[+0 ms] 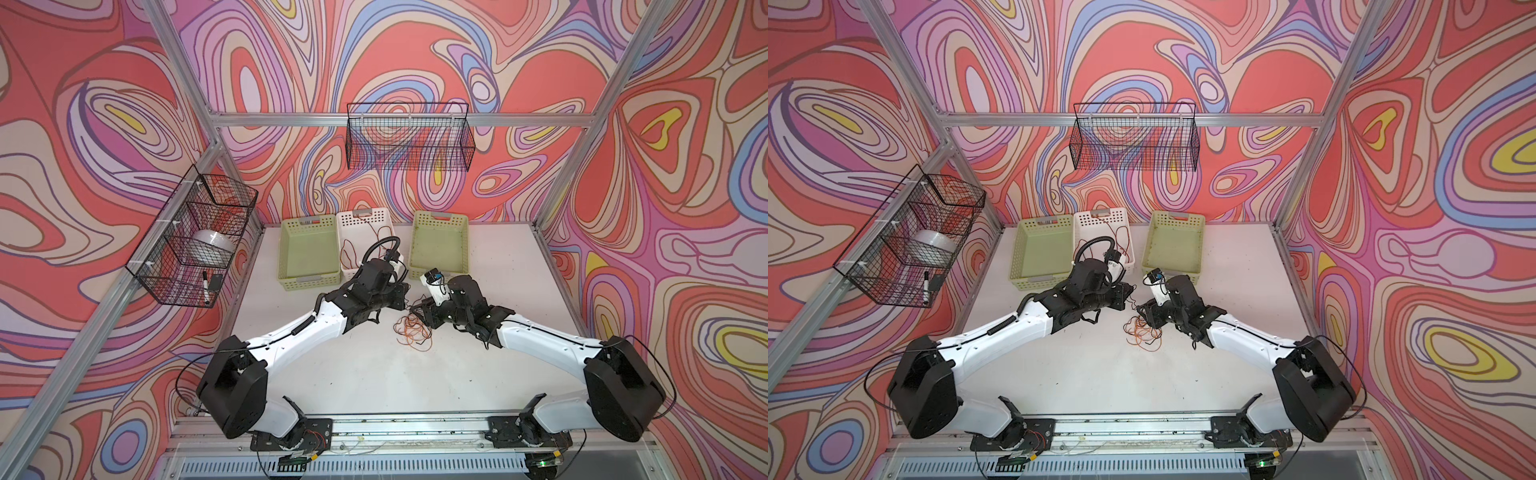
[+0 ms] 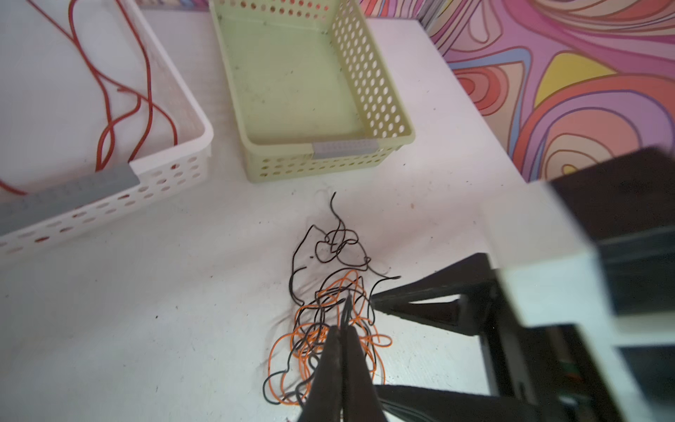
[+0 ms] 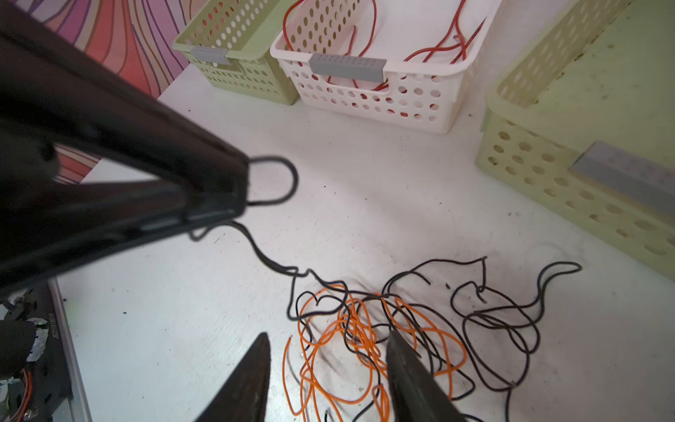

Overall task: Untangle the cables
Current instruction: 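Lift the black wire high above the pile with the left gripper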

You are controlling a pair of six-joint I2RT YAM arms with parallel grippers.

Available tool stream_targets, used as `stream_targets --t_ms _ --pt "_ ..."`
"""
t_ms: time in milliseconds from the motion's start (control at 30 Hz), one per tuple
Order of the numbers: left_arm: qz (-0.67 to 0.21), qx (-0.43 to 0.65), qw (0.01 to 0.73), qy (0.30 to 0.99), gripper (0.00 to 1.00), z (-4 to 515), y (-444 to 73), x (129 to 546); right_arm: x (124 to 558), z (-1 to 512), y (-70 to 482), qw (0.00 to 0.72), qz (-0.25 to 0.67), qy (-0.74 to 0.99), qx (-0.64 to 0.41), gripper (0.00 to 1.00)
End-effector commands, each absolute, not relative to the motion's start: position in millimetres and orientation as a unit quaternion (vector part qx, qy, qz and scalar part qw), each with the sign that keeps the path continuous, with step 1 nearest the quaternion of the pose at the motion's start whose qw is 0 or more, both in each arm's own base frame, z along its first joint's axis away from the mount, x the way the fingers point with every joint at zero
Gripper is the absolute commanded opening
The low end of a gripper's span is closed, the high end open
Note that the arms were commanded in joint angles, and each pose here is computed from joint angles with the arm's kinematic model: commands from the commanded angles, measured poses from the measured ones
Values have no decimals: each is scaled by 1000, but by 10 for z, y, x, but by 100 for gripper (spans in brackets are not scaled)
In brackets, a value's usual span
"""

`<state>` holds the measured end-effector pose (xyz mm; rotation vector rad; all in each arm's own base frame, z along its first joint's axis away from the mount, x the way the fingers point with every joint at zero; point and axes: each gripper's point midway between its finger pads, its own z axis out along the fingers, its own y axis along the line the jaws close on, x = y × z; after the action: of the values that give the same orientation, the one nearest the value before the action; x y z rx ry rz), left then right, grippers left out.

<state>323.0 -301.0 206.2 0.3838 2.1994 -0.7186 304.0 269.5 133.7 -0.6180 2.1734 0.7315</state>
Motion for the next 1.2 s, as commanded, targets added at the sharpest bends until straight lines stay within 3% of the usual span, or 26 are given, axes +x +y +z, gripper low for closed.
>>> stream_targets --t_ms 0,533,933,1167 --pt "-303 190 434 827 0 2408 -3134 3166 2997 1397 2737 404 305 824 -256 54" --pt "-358 234 503 751 0 3526 -3435 2921 3243 1072 2687 414 286 844 -186 50" --pt "-337 244 564 713 0 4267 -3352 2963 3168 438 2734 341 301 877 -152 28" --pt "-288 258 606 695 0 4814 -3227 3017 3098 206 2691 312 297 892 -136 19"
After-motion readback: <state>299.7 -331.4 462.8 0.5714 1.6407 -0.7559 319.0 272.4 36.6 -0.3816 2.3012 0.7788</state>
